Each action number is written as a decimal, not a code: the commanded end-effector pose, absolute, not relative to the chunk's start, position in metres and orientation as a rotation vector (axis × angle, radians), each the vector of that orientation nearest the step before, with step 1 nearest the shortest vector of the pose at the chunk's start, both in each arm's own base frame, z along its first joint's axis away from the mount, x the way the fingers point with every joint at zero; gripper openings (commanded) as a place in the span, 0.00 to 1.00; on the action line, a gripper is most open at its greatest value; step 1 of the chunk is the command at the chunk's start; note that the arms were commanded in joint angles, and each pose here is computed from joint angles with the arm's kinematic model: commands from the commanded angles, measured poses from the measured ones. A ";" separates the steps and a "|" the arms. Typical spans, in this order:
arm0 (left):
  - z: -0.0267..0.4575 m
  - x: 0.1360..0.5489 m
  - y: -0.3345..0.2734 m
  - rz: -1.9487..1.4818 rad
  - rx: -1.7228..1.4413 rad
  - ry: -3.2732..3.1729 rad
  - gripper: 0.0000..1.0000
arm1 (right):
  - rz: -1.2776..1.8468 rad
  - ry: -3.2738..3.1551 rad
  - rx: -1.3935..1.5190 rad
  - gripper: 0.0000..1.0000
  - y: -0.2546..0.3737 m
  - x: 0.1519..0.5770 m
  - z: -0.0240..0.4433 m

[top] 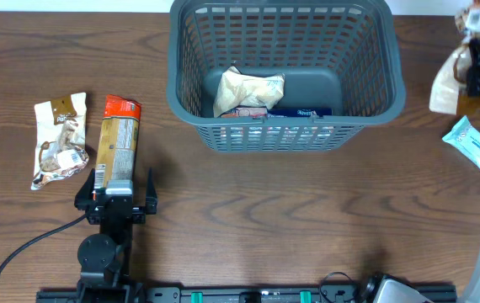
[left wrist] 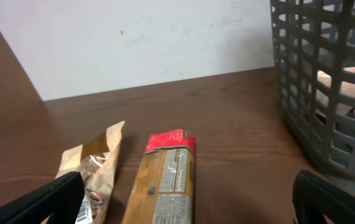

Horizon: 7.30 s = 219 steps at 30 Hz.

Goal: Pack container
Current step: 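Carry the mushroom bag into the basket and release it, then move the right gripper to the mint-green toilet tissue pack and grasp, then lift the mint-green pack and carry it over the basket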

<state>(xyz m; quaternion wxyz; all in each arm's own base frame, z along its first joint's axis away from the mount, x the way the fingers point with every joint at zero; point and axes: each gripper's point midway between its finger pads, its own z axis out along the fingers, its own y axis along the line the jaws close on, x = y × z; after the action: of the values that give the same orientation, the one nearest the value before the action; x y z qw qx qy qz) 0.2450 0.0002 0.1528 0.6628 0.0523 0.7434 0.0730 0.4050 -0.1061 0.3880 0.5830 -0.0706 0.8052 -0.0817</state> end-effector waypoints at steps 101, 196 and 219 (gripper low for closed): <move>0.131 0.244 -0.014 0.089 0.182 1.743 0.99 | -0.338 2.724 0.266 0.99 -0.282 0.351 0.169; 0.131 0.244 -0.014 0.089 0.183 1.743 0.99 | -0.166 2.217 -0.162 0.01 -0.136 0.447 0.302; 0.131 0.244 -0.016 0.061 0.164 1.745 0.99 | -0.032 1.539 -1.245 0.01 0.137 0.378 0.401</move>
<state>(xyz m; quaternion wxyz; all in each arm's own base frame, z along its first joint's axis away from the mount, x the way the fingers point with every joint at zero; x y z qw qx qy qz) 0.2451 -0.0148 0.1499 0.6626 0.0786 0.7439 0.0377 0.3841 0.1138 0.4015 0.5472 -0.4695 0.6928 -0.0153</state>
